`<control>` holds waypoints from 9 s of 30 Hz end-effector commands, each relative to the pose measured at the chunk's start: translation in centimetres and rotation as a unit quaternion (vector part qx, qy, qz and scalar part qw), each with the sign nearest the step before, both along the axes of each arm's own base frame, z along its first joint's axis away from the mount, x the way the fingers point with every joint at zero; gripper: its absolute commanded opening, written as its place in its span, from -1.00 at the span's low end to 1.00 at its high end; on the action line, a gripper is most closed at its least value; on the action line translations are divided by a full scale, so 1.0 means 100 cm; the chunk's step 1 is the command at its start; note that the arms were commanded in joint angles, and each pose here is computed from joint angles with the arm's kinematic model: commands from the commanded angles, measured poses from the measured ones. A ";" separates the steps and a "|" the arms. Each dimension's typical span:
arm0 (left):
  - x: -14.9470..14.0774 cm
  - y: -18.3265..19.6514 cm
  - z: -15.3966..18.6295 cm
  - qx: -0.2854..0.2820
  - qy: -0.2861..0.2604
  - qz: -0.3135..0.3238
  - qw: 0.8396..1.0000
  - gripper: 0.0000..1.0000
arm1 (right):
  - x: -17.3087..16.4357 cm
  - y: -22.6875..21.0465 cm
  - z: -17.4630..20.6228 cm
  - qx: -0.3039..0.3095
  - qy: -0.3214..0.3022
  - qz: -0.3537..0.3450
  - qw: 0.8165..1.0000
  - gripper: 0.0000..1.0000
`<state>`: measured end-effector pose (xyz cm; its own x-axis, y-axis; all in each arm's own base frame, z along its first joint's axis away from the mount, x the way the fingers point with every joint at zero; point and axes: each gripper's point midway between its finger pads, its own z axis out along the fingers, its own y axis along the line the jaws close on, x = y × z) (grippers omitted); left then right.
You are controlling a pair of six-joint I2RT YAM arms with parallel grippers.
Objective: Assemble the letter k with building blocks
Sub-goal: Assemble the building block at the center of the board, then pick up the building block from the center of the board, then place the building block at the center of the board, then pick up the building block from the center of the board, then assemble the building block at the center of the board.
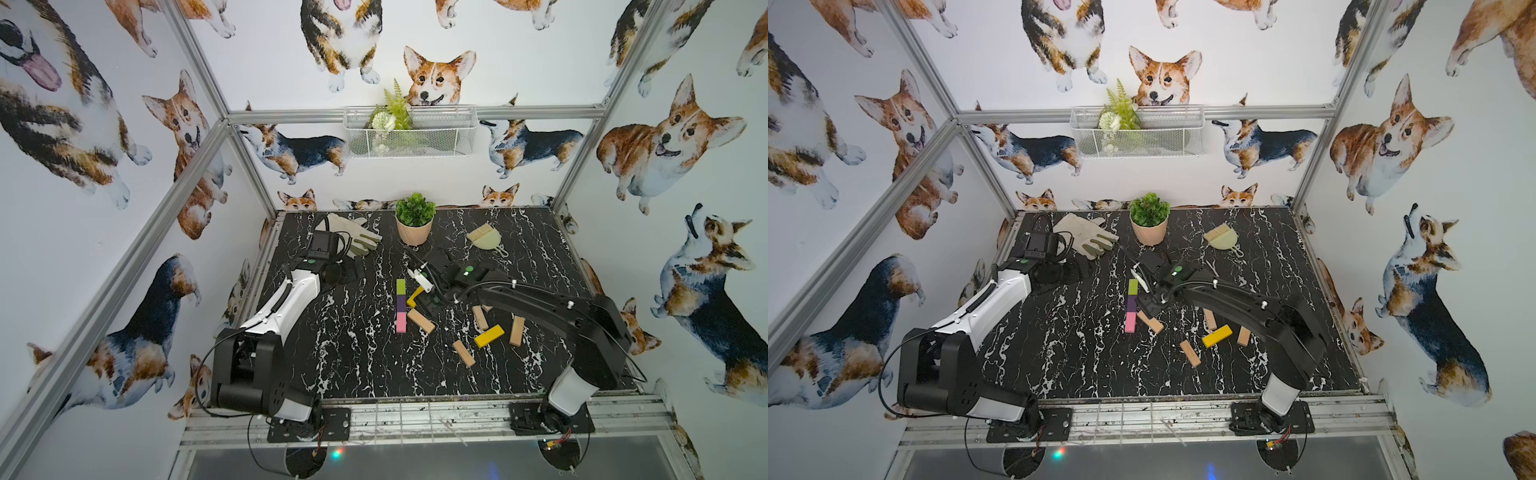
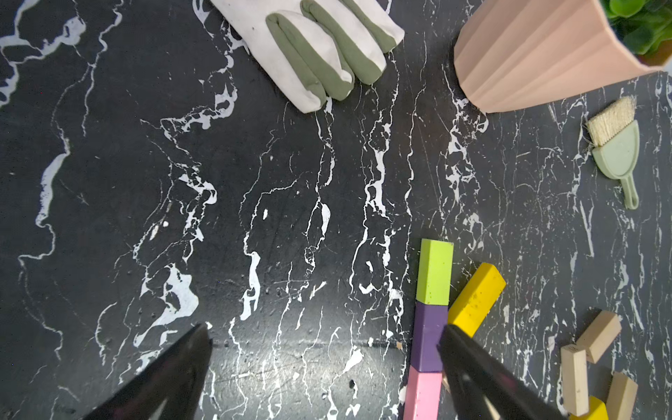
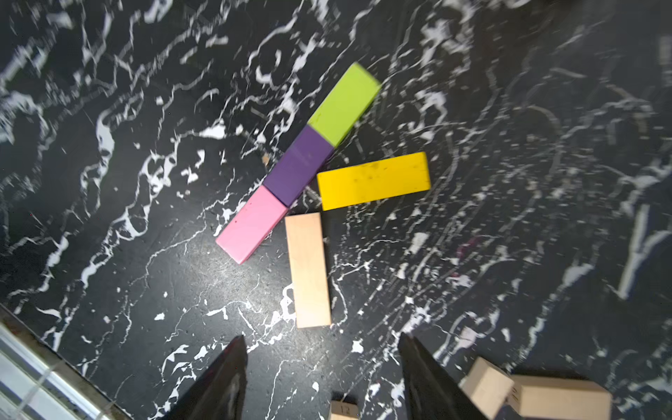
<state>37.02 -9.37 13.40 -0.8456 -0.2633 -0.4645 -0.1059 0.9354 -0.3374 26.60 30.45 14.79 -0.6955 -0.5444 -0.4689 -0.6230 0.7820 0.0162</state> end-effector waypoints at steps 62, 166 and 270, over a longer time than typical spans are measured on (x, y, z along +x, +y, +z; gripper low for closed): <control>0.002 -0.008 -0.004 0.001 0.002 -0.011 1.000 1.00 | 0.021 -0.078 -0.030 -0.055 0.072 -0.209 0.974 -0.61; -0.105 -0.371 -0.088 0.152 0.067 -0.268 0.949 0.63 | 0.009 -0.343 0.029 0.085 -0.057 -0.645 0.757 0.43; -0.070 -0.295 -0.127 0.159 0.174 -0.085 0.968 -0.34 | 0.012 -0.324 0.013 0.125 -0.019 -0.637 0.760 0.44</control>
